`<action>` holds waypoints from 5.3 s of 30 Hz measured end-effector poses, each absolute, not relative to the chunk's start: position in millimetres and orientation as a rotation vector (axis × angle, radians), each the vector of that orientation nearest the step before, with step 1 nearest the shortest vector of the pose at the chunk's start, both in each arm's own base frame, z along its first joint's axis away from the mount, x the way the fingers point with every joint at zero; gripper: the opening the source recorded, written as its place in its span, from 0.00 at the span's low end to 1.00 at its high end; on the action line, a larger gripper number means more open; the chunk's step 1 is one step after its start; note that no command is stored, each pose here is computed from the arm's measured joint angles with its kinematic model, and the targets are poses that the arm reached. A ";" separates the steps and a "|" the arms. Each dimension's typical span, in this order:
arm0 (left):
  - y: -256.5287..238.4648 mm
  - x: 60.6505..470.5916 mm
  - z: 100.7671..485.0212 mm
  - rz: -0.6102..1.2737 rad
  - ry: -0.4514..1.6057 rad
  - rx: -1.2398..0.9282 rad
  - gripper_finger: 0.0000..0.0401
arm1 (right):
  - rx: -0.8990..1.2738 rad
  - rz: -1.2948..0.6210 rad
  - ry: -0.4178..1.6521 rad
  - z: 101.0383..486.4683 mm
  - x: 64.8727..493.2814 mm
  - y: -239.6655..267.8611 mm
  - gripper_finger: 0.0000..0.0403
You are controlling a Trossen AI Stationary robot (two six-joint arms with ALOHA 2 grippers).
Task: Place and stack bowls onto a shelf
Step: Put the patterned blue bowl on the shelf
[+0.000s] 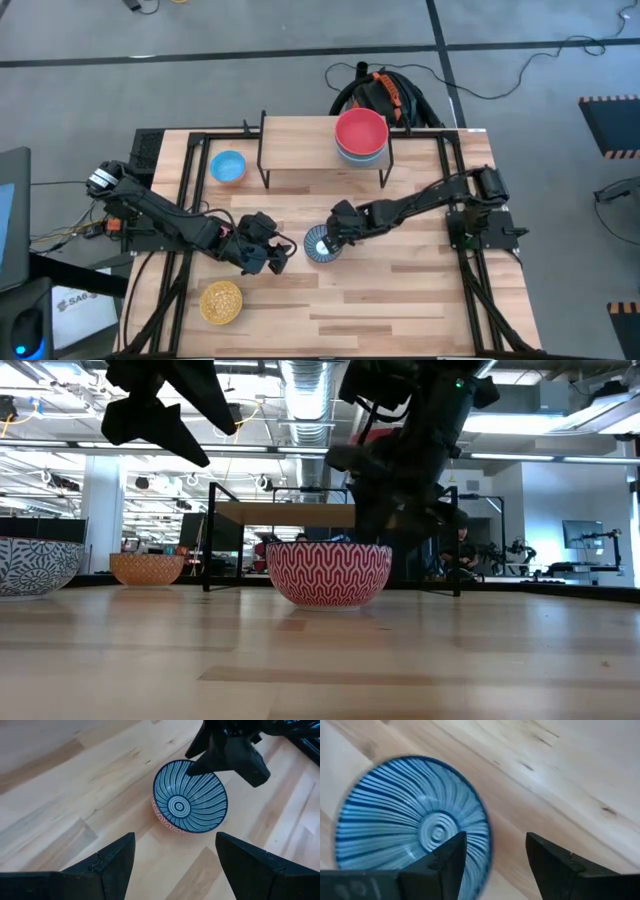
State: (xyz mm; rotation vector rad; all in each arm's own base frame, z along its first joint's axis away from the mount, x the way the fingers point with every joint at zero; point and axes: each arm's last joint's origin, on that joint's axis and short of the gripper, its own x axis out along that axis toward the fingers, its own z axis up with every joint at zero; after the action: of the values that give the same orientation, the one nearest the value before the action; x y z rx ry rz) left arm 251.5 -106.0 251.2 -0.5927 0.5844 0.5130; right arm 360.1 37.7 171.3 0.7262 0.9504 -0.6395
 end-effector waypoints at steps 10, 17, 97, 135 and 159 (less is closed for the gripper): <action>-104.4 251.8 252.3 0.568 0.525 -0.606 0.65 | 0.697 -0.581 1.005 170.5 360.5 25.5 0.38; -108.6 258.0 247.0 0.579 0.500 -0.617 0.65 | 0.663 -0.547 1.035 173.5 357.7 25.5 0.21; -110.4 271.7 239.7 0.575 0.476 -0.755 0.45 | 0.195 -0.380 0.801 213.8 354.7 67.9 0.11; -73.7 269.8 324.3 0.599 0.306 -0.307 0.44 | 0.023 -0.607 0.484 293.8 324.1 44.4 0.10; -46.4 321.4 274.4 0.702 0.405 -0.286 0.44 | -0.213 -0.573 0.524 290.6 329.3 50.1 0.10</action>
State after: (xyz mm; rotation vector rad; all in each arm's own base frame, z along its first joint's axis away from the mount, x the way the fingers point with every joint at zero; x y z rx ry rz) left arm 321.4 -46.4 274.4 -0.2864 0.4047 0.7021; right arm 329.3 50.1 290.6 -0.2128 0.5239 -0.5727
